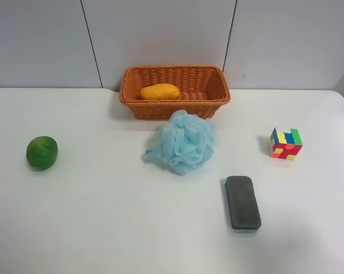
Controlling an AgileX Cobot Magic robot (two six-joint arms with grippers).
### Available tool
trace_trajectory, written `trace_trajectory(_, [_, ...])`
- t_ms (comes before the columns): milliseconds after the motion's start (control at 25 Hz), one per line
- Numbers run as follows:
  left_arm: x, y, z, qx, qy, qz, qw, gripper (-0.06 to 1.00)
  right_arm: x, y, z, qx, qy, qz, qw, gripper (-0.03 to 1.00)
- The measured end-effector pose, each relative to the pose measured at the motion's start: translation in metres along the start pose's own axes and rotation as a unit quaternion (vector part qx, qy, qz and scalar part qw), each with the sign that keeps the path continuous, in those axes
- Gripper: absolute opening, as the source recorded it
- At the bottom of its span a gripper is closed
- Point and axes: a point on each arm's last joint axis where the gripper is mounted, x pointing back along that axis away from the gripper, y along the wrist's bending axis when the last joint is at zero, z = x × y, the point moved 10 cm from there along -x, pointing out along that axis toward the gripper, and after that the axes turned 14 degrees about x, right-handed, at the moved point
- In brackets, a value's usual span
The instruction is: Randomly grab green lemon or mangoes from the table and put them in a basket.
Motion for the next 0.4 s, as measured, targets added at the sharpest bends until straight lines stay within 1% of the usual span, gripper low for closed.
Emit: trace_trajectory(400, [0.0000, -0.0002, 0.0000, 0.000, 0.000, 0.000, 1.000, 0.99, 0.0000, 0.0000, 0.0000, 0.000, 0.000, 0.000, 1.000, 0.99])
